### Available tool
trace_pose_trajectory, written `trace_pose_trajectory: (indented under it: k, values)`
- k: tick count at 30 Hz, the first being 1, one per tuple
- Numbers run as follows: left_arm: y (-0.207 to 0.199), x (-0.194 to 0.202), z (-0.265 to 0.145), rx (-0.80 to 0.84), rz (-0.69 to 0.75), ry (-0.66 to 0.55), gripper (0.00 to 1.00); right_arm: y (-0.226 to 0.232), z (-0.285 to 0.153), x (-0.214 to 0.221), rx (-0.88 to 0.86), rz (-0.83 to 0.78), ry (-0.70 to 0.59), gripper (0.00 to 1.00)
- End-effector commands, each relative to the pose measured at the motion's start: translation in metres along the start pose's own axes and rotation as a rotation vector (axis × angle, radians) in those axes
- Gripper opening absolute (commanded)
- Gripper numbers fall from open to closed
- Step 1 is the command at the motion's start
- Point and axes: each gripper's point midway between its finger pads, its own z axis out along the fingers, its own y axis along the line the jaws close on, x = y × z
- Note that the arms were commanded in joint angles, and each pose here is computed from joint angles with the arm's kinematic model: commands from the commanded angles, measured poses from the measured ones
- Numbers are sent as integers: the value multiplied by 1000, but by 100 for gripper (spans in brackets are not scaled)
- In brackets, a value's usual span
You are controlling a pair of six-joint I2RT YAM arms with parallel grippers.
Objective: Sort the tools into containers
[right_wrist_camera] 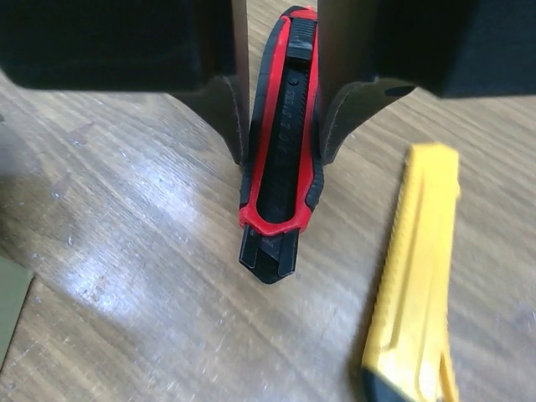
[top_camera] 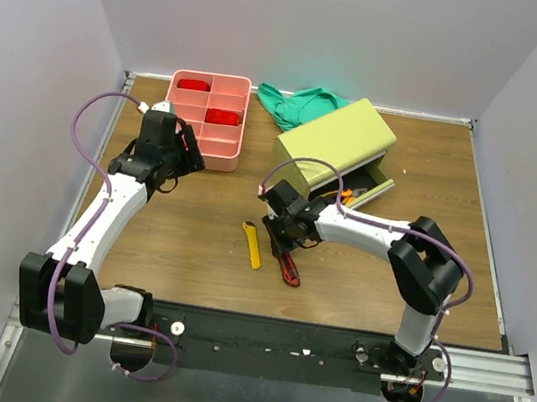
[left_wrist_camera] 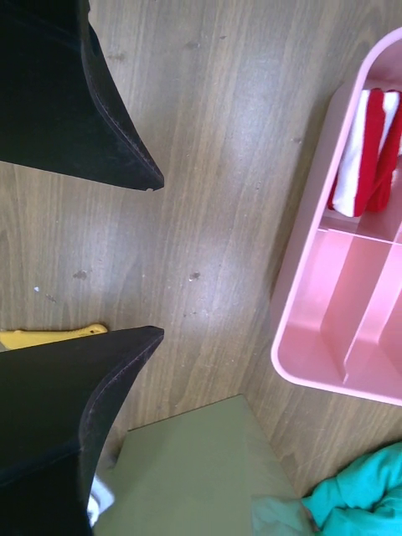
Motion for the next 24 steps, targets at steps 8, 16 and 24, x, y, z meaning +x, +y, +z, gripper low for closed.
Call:
trace_pose_trajectory:
  k: [8,16,24]
  values:
    - [-13,-49,-10,55,9,-118,76,25,-88,-18,-273,-599,-109,8]
    - [-34,-66,-4,141,16,-148,76,-22,-137,8,-385,-1038,53,7]
    - [-45,-71,2,185,19,-143,75,-120,-149,14,-149,-1574,139,3]
